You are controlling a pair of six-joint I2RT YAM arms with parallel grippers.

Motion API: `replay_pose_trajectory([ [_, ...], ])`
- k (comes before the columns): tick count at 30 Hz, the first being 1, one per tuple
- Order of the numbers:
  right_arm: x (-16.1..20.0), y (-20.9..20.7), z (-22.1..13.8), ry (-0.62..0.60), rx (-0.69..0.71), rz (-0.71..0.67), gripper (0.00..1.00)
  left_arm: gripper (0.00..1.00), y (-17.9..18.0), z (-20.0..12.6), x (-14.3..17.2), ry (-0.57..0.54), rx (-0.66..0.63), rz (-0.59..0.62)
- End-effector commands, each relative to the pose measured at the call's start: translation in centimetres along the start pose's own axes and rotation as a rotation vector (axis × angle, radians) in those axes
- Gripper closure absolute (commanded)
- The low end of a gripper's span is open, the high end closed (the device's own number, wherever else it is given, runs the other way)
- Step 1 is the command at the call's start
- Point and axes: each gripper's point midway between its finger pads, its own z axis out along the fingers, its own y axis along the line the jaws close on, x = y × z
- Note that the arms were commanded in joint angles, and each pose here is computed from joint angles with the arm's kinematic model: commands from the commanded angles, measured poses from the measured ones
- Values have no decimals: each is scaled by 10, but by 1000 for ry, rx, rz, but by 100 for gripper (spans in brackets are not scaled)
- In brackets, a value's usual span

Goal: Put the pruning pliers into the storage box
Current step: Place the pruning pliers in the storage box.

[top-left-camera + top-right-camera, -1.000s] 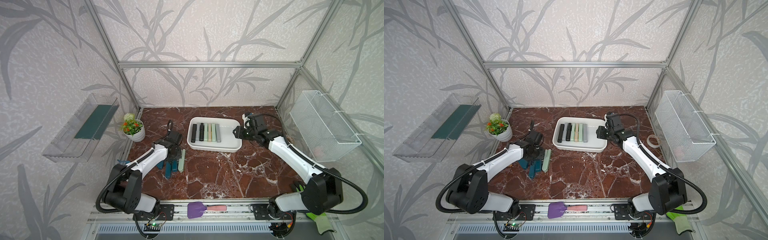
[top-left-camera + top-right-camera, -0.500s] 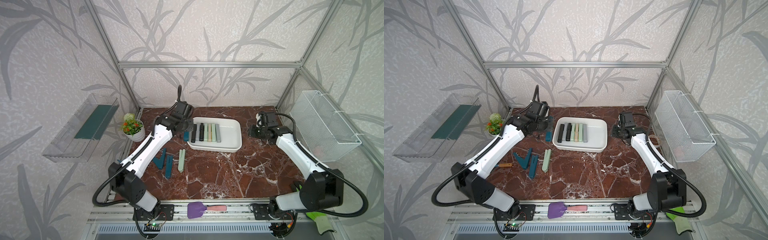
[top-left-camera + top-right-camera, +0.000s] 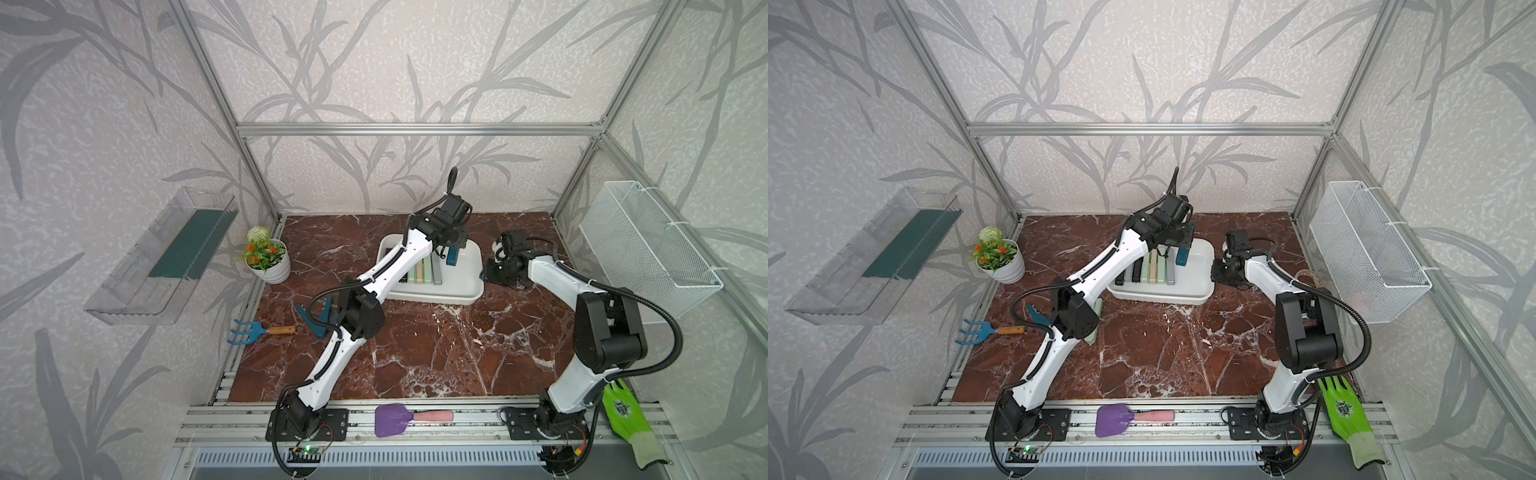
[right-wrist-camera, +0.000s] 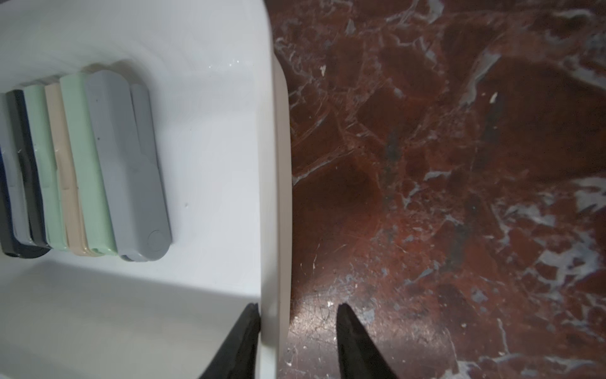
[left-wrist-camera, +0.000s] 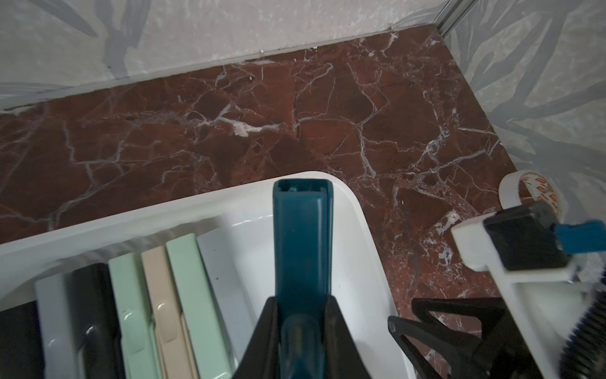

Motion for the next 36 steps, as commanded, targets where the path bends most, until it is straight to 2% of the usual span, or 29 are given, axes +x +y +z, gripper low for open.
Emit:
replay_pose_trajectory([
  [1,-9,10,0,-18,-46,12,63,84,-1,0,-4,-10,-4,-45],
  [7,-8,15,2,-19,-74,22,69,84,9,31,19,39,-49,-96],
  [16,-2,21,-2,-34,-103,60,77,84,22,62,40,63,-115,-131],
  [19,-7,26,-15,-70,-120,65,78,84,25,72,50,86,-128,-147],
  [31,-6,32,-17,-77,-144,77,79,84,51,74,58,83,-257,-126],
  [36,-4,34,-15,-72,-148,77,79,83,57,76,58,77,-274,-128],
])
